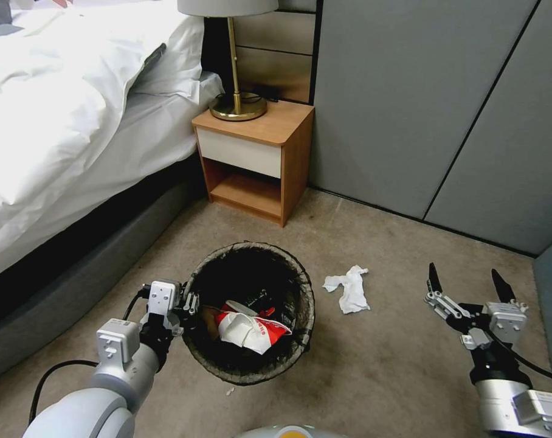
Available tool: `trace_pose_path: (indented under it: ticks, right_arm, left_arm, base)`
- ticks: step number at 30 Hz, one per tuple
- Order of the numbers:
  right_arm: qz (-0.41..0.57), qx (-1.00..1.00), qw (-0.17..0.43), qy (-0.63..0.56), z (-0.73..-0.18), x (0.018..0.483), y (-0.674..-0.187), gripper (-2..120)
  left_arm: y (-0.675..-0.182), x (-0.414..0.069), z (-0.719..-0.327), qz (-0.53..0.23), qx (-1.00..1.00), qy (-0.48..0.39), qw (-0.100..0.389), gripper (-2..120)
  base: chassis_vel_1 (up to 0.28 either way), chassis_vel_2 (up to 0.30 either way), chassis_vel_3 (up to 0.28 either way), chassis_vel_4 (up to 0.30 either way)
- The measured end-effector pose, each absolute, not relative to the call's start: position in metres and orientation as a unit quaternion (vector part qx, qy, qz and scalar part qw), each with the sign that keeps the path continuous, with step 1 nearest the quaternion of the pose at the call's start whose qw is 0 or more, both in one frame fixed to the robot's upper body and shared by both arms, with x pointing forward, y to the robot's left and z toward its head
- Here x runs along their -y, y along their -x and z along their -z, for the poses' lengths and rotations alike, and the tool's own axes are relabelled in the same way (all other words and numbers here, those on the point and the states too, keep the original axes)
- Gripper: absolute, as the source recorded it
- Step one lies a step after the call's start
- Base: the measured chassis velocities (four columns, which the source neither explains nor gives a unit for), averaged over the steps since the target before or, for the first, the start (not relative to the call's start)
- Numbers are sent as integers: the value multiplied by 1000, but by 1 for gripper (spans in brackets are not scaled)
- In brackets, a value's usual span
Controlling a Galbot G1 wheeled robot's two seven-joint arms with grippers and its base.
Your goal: Pick up the trash bin, then pick up the garbage from the floor and place it into the trash bin.
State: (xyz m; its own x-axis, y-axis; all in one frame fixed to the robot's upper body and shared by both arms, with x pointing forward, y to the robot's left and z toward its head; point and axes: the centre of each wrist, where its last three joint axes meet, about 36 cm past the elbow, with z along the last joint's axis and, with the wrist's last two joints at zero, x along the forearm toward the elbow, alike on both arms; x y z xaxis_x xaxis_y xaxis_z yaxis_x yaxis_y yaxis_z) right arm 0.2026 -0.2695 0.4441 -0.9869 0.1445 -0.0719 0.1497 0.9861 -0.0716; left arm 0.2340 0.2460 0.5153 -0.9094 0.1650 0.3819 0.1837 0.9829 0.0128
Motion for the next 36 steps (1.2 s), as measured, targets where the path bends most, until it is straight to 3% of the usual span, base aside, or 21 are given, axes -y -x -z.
trace_pose_path:
  ticks: [36]
  right_arm:
    - [28,-998,-1,-51,-436,256,-214,100]
  left_arm:
    - [-235,-248,-514,23,977,85,193,1]
  base:
    - [-40,39,35,-40]
